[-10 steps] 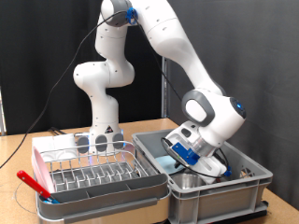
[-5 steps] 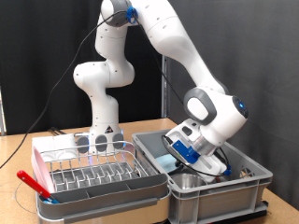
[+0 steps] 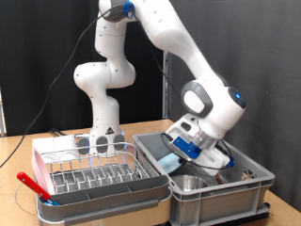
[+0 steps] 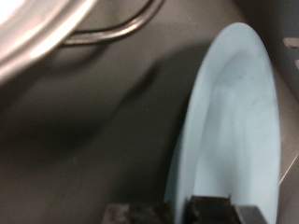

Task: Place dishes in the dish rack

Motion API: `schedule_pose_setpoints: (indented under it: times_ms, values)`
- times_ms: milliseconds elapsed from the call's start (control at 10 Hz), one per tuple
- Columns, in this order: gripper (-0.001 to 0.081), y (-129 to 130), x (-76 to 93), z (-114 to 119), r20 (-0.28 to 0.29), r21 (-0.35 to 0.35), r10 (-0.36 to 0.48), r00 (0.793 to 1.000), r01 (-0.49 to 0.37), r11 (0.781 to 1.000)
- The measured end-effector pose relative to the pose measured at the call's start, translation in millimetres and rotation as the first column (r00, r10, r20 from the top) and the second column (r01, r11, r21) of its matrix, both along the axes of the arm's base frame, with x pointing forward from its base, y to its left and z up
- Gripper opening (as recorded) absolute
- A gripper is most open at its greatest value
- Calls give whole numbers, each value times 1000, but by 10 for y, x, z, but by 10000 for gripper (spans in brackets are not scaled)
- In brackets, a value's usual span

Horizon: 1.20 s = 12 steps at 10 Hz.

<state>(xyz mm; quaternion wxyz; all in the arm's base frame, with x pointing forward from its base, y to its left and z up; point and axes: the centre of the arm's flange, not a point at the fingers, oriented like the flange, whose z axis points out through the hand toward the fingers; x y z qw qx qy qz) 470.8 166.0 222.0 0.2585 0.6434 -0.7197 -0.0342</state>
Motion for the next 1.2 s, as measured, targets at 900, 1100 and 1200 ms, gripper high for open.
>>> schedule_pose_setpoints:
  times_ms: [900, 1100, 1200]
  values:
    - [773, 46, -26, 659, 85, 70, 18, 996, -24, 997]
    - [800, 22, -44, 627, 92, 47, 9, 996, -14, 999]
    - [809, 9, -51, 602, 101, 32, 6, 995, -9, 999]
